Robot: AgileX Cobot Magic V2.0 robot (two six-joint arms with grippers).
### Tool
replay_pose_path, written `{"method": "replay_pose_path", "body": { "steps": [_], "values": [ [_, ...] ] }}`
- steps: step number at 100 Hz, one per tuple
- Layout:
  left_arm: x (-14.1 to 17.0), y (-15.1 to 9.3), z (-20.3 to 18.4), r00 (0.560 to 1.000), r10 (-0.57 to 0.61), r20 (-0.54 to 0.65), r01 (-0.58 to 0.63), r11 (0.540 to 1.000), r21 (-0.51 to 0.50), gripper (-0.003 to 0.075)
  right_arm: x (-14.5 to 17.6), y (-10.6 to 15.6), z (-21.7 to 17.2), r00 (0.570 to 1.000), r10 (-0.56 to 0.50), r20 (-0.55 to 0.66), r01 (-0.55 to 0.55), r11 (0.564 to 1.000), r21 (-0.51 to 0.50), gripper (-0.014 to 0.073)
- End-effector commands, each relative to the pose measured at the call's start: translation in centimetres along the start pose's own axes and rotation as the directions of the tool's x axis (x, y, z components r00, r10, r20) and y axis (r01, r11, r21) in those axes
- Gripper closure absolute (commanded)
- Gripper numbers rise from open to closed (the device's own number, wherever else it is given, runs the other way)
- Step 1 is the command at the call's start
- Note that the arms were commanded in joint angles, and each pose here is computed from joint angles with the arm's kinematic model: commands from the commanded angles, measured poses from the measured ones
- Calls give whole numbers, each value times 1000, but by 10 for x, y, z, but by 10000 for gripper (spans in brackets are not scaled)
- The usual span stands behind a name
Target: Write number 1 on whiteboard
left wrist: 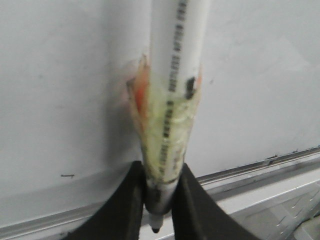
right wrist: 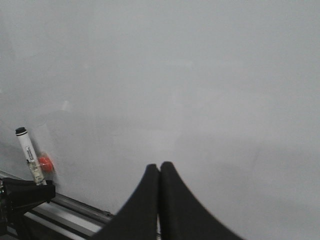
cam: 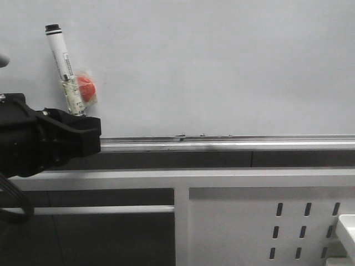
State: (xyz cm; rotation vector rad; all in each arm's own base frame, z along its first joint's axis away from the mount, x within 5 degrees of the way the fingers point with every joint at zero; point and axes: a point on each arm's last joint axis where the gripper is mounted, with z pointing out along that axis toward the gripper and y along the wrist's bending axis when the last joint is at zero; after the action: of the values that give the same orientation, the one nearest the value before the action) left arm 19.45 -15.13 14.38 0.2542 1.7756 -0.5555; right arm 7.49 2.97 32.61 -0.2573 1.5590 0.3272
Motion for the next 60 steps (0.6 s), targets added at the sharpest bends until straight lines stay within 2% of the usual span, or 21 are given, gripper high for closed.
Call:
{"method": "replay_pose_path", "body": {
  "steps": [1, 8, 16, 20, 28, 31, 36, 48, 53, 60],
  "values": [
    [-25, -7, -6, 972, -10, 235, -8, 997, 75, 740, -15, 0, 0, 997, -3, 74, 3, 1000, 6, 664],
    [-20, -14, -9, 978, 14, 209, -47, 987, 153, 740, -11, 1, 1, 1000, 6, 30, -5, 1000, -7, 664],
    [-15, -28, -13, 982, 58, 181, -112, 946, 303, 740, -3, 5, 3, 995, -2, -102, -3, 999, -48, 664],
    [-12, -35, -15, 982, 84, 166, -142, 915, 378, 740, -2, 7, 4, 984, -47, -174, 34, 996, -78, 664],
    [-6, -45, -18, 981, 136, 136, -186, 853, 487, 740, 1, 14, 6, 934, -188, -304, 133, 972, -192, 664],
    [-4, -47, -19, 980, 159, 118, -197, 836, 512, 740, -2, 17, 7, 915, -263, -307, 189, 949, -252, 664],
    [2, -50, -19, 974, 216, 68, -218, 811, 543, 740, -9, 24, 9, 903, -326, -280, 225, 914, -337, 664],
    [4, -54, -20, 947, 322, 14, -269, 765, 585, 740, -20, 35, 16, 900, -365, -238, 237, 868, -437, 662],
    [1, -56, -21, 933, 359, 15, -296, 745, 598, 740, -17, 39, 21, 878, -400, -263, 241, 843, -481, 650],
    [-3, -58, -21, 901, 433, 10, -348, 709, 613, 740, -9, 44, 30, 845, -440, -305, 231, 813, -534, 587]
  ]
}}
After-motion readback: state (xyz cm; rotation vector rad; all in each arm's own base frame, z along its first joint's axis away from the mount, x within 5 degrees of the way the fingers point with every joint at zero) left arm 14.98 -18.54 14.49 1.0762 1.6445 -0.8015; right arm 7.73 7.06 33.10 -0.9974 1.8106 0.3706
